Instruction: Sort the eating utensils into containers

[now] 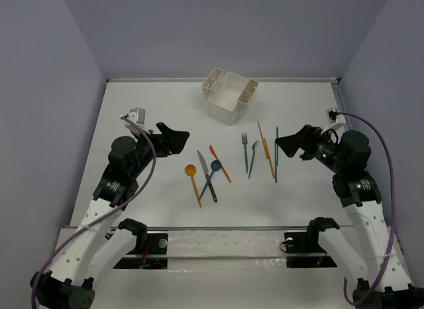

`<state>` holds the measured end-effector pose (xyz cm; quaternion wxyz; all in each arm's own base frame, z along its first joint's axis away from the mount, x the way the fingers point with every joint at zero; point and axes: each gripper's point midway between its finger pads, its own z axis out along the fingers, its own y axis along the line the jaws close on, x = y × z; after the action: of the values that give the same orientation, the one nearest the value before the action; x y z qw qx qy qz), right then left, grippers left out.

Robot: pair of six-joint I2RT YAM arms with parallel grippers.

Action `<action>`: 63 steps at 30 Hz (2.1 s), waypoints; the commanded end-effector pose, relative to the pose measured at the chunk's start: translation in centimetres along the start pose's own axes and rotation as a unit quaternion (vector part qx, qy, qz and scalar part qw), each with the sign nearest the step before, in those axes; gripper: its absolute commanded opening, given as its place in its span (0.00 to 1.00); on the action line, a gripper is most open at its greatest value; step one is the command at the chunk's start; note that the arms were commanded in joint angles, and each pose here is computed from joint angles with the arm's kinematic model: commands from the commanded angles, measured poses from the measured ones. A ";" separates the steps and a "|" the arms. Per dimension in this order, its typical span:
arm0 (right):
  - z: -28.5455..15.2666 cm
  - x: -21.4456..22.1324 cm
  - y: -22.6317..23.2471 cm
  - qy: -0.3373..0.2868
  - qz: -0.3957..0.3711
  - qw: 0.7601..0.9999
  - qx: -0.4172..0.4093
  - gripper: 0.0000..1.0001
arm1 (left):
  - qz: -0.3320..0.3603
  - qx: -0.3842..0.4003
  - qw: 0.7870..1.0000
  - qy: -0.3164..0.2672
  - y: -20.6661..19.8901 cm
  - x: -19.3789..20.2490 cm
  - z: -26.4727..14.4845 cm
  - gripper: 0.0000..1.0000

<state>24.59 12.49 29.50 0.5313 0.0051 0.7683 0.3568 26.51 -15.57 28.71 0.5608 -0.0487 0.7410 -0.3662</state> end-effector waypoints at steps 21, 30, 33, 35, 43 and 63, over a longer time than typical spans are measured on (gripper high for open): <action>4.6 6.0 -0.9 0.089 0.010 0.996 0.003 1.00 | -0.040 -0.254 0.961 0.106 9.7 10.8 2.8 0.57; 5.3 9.1 -0.1 0.122 -0.004 0.992 -0.007 1.00 | 0.002 -0.321 0.932 0.171 11.3 16.1 3.1 0.45; 5.0 9.5 -0.5 0.124 -0.008 0.992 -0.001 1.00 | 0.010 -0.338 0.923 0.186 11.4 17.7 2.2 0.45; 4.9 9.9 -0.7 0.124 -0.008 0.992 -0.002 1.00 | 0.002 -0.331 0.922 0.201 11.0 18.9 2.0 0.45; 4.6 10.2 -0.2 0.132 -0.010 0.991 -0.018 1.00 | -0.010 -0.333 0.916 0.222 10.2 21.7 2.7 0.41; 4.0 10.3 0.1 0.124 -0.009 0.992 -0.029 1.00 | 0.086 -0.415 0.877 0.227 14.0 23.3 2.6 0.00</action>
<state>23.15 18.40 19.40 0.4125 -0.0473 0.8347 0.3617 24.77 -18.76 1.72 0.3291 -0.1256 0.9359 -0.0100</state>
